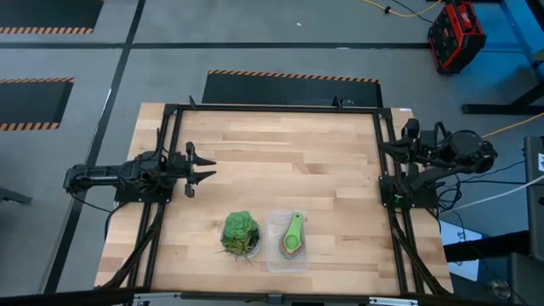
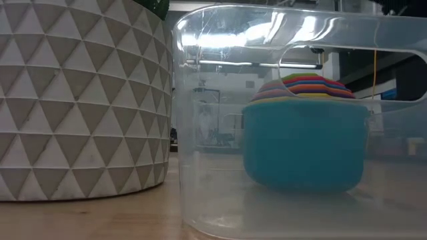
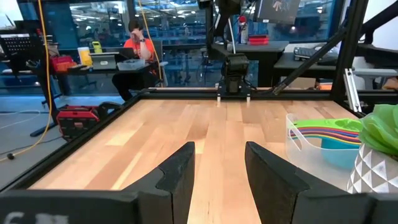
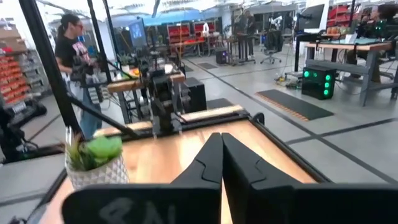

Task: Nest measuring cups in basket
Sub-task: Return to Home Position

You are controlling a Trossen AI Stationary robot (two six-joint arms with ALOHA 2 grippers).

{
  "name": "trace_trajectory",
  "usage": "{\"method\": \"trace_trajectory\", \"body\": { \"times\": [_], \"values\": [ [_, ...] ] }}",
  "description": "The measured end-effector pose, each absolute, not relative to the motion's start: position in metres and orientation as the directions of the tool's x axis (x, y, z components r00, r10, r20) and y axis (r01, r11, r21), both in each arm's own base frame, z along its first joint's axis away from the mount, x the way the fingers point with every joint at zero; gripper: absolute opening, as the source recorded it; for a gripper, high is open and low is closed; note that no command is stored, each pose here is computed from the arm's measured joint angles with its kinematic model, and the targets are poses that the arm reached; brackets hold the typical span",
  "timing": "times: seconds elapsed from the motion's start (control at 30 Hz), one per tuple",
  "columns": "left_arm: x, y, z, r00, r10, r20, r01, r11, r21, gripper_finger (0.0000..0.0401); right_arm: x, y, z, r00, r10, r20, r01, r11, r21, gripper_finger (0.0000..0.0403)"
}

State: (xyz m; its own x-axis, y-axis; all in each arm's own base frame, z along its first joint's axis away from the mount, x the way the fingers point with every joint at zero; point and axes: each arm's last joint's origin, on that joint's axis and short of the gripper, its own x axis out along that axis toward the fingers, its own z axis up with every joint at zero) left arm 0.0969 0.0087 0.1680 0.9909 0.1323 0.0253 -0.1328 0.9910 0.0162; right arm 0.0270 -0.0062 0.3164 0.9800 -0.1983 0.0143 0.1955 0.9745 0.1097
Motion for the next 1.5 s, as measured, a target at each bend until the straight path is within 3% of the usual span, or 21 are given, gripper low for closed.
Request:
{"method": "trace_trajectory", "body": {
  "times": [0.53, 0.83, 1.5],
  "values": [
    [0.097, 0.009, 0.168, 0.991, 0.132, 0.024, -0.133, 0.991, 0.017, 0.0135, 0.06, 0.008, 0.242, 0.997, -0.068, -0.034, 0.07, 0.996, 0.056, 0.0007],
    [0.097, 0.009, 0.168, 0.991, 0.132, 0.024, -0.133, 0.991, 0.017, 0.0135, 0.079, 0.016, 0.213, 0.999, -0.032, 0.033, 0.031, 0.998, 0.054, 0.0007],
    [0.097, 0.009, 0.168, 0.991, 0.132, 0.024, -0.133, 0.991, 0.017, 0.0135, 0.094, 0.022, 0.173, 0.997, 0.014, 0.078, -0.018, 0.999, 0.049, 0.0007]
  ]
}}
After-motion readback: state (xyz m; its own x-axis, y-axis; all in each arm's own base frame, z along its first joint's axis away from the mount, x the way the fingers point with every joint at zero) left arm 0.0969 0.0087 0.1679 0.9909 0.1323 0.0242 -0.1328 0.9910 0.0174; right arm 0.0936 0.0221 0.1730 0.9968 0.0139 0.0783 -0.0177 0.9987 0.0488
